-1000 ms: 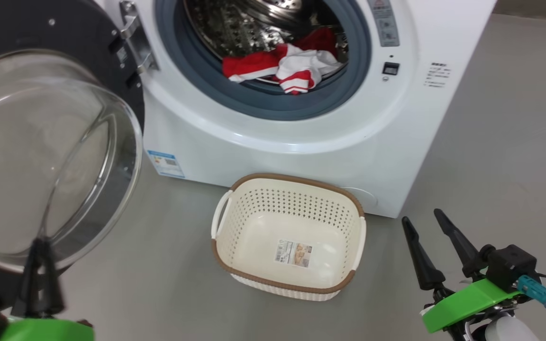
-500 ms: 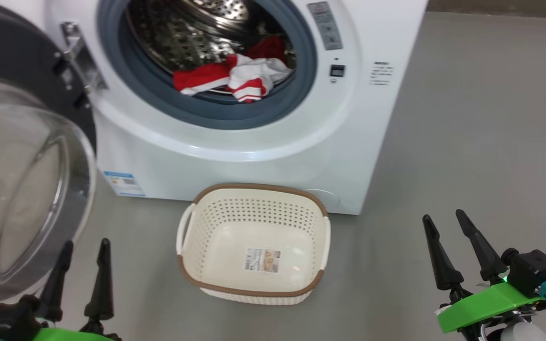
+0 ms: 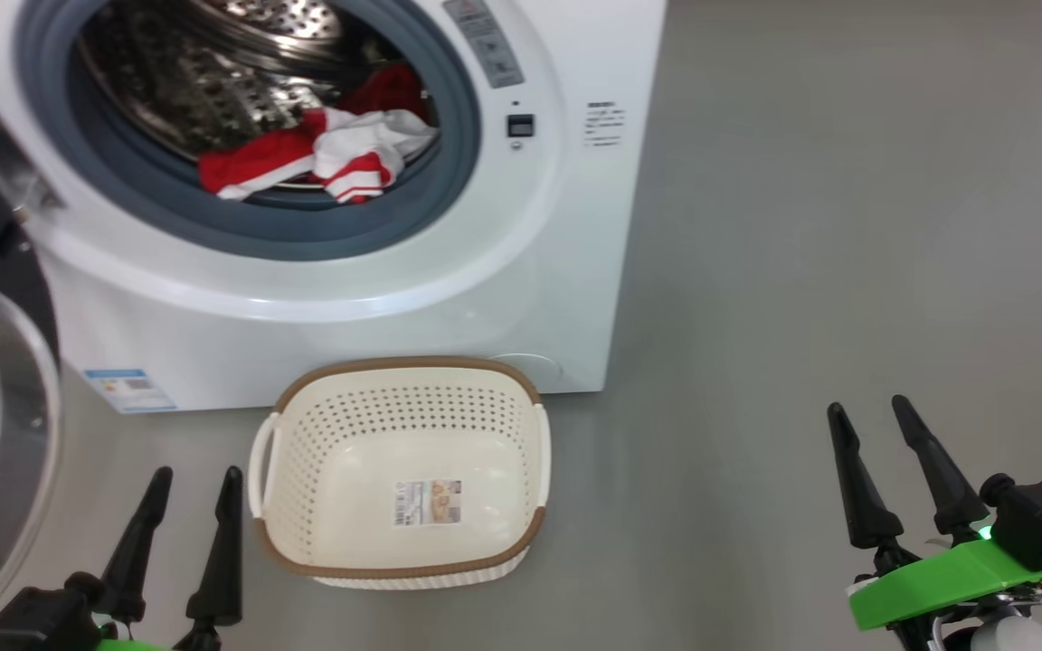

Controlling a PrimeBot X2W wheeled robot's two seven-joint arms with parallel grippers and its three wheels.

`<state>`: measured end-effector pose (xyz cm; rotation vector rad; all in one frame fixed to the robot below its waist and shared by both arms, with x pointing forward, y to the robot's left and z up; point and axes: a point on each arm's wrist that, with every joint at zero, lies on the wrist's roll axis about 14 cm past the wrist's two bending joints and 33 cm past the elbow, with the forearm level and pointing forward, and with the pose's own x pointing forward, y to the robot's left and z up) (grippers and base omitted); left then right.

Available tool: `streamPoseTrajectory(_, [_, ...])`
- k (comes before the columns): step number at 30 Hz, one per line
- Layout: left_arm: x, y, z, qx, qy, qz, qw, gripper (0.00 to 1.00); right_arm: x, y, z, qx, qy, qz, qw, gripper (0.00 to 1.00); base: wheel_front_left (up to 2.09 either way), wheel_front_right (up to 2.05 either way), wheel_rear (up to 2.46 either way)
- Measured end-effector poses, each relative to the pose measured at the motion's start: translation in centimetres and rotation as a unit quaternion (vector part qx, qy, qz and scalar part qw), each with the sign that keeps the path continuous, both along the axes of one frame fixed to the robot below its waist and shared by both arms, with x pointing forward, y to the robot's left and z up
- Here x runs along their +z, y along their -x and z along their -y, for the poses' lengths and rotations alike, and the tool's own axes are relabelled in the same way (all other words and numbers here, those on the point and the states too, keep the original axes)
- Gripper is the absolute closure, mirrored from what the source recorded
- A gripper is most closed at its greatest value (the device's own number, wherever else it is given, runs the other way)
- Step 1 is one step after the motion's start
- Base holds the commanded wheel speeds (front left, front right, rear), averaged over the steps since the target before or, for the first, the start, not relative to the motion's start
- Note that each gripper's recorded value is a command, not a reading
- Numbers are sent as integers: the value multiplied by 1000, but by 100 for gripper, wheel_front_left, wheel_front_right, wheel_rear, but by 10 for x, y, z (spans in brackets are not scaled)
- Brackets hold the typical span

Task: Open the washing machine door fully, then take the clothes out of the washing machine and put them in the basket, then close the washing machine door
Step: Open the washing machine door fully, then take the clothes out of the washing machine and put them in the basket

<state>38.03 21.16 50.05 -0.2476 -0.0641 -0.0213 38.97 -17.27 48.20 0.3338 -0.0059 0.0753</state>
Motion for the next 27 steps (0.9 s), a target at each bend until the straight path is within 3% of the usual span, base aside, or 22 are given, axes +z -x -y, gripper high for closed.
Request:
streamPoseTrajectory(10, [-4,-11,25,-37,3,-4,999,0,-2,14,25,-41,-1,-4,999,0,0,0,0])
streamPoseTrajectory(27, [1,-9,23,-36,1,4,999,0,0,16,24,-40,-1,-1,999,0,13,-13,0])
